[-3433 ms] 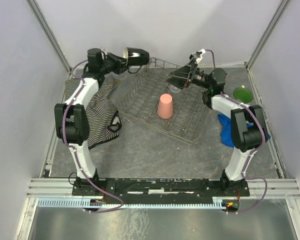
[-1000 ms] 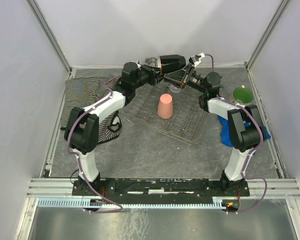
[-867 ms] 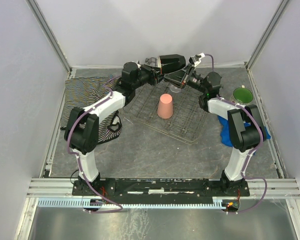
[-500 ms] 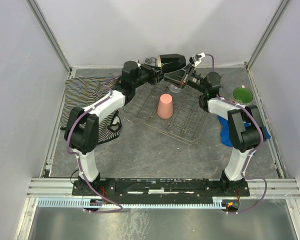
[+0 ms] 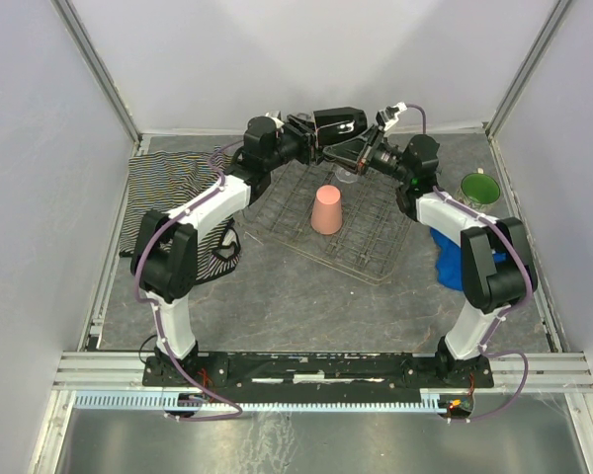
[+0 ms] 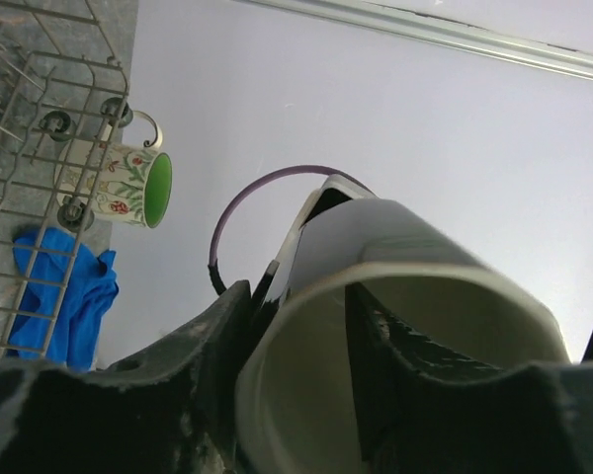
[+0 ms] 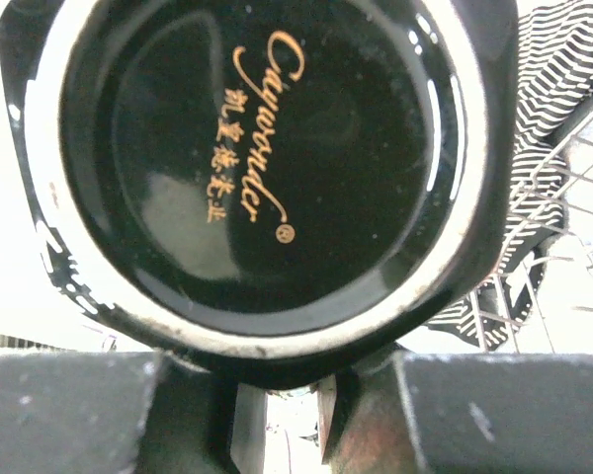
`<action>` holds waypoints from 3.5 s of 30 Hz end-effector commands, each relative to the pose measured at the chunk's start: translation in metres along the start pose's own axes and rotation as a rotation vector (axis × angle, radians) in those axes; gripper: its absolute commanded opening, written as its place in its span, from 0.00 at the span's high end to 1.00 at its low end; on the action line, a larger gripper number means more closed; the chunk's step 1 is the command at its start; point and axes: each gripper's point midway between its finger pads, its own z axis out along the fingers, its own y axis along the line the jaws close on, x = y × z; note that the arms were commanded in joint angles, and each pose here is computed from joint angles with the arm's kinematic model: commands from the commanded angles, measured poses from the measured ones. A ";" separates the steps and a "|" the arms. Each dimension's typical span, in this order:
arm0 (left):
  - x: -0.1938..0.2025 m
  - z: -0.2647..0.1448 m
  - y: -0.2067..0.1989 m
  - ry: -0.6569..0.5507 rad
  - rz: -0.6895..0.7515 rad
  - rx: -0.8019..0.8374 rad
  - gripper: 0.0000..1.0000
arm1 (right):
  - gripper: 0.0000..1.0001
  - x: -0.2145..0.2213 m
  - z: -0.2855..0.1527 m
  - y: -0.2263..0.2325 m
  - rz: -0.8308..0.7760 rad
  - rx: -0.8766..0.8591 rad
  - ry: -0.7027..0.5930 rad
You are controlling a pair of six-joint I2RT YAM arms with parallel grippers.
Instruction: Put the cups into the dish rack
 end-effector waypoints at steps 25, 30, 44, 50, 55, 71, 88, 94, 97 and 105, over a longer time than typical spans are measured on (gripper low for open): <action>-0.028 -0.044 0.010 -0.066 0.146 -0.019 0.36 | 0.99 -0.060 -0.055 -0.021 -0.208 0.297 -0.116; -0.082 -0.060 0.027 -0.155 0.242 -0.142 0.36 | 0.99 -0.070 -0.077 -0.037 -0.289 0.463 -0.101; -0.199 -0.075 0.065 -0.163 0.873 -0.697 0.38 | 0.99 -0.083 -0.112 -0.038 -0.432 0.734 -0.082; -0.219 -0.079 0.077 -0.181 1.012 -0.801 0.44 | 0.99 -0.087 -0.112 -0.030 -0.428 0.738 -0.087; -0.231 -0.070 0.091 -0.170 1.088 -0.847 0.45 | 0.99 -0.089 -0.106 -0.026 -0.410 0.714 -0.085; -0.240 -0.059 0.135 -0.105 1.150 -0.944 0.46 | 0.99 -0.082 -0.107 -0.041 -0.373 0.712 -0.071; -0.241 -0.062 0.153 -0.080 1.141 -0.989 0.30 | 0.99 -0.080 -0.104 -0.045 -0.357 0.697 -0.065; -0.254 -0.060 0.168 -0.088 1.145 -1.028 0.36 | 0.99 -0.080 -0.104 -0.044 -0.357 0.702 -0.065; -0.254 -0.057 0.180 -0.069 1.135 -1.036 0.36 | 0.99 -0.081 -0.106 -0.048 -0.356 0.720 -0.064; -0.259 -0.056 0.195 -0.100 1.092 -1.076 0.75 | 0.99 -0.089 -0.121 -0.064 -0.376 0.852 -0.048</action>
